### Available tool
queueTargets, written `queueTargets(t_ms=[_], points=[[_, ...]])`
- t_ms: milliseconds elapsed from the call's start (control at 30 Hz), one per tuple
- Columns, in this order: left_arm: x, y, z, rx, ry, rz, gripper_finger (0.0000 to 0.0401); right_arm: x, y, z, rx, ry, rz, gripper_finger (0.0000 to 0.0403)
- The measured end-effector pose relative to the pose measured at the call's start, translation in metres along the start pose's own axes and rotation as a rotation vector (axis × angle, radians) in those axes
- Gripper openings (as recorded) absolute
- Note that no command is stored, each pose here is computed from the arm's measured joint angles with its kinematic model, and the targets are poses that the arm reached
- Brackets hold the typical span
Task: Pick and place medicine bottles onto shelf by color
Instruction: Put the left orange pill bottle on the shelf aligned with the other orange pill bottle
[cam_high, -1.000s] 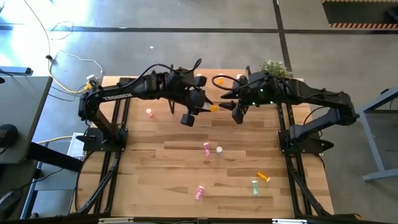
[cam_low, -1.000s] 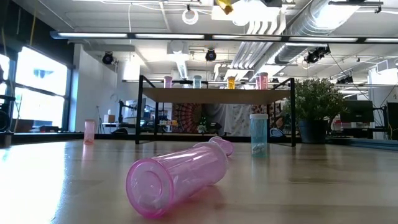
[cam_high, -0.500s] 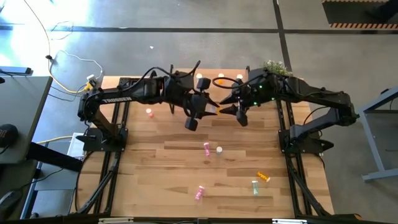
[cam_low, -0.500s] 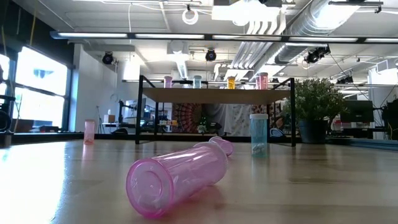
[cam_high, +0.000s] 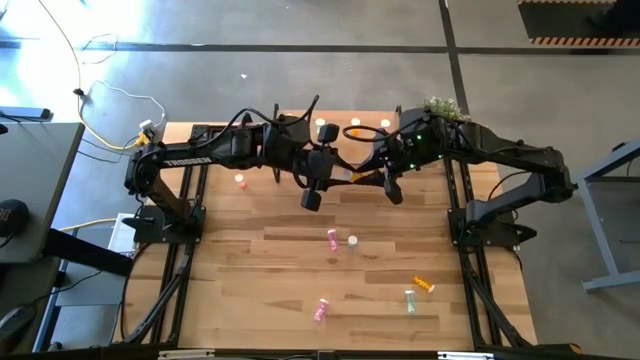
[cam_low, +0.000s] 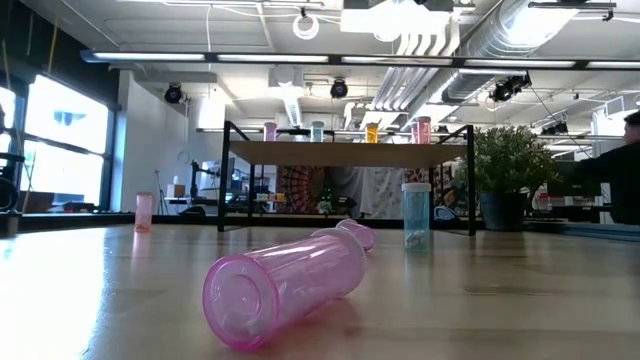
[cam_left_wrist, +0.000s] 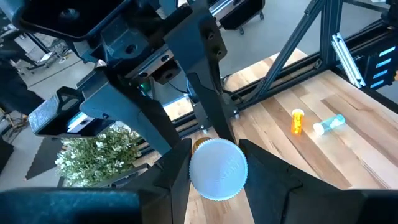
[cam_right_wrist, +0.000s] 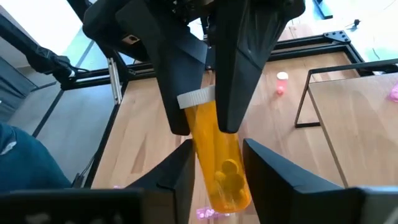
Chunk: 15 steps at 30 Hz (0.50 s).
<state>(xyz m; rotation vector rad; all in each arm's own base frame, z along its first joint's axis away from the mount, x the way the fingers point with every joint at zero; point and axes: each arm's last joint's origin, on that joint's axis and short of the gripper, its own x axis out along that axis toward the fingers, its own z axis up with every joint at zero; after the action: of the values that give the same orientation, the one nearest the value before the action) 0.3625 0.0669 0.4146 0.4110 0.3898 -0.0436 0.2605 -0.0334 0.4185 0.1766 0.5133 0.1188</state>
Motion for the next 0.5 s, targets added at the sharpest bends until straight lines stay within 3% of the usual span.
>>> queueTargets(t_ms=[200,500], points=[[0.0,0.0005,0.0007,0.0,-0.008,0.005,0.0117,-0.0001,0.0002,0.0002,0.005,-0.002,0.003,0.0082],[0.0001,0.0014,0.0012,-0.028,-0.008,0.028,0.0118,-0.0007,0.0004,0.0003,0.009,-0.004,0.002,0.0082]])
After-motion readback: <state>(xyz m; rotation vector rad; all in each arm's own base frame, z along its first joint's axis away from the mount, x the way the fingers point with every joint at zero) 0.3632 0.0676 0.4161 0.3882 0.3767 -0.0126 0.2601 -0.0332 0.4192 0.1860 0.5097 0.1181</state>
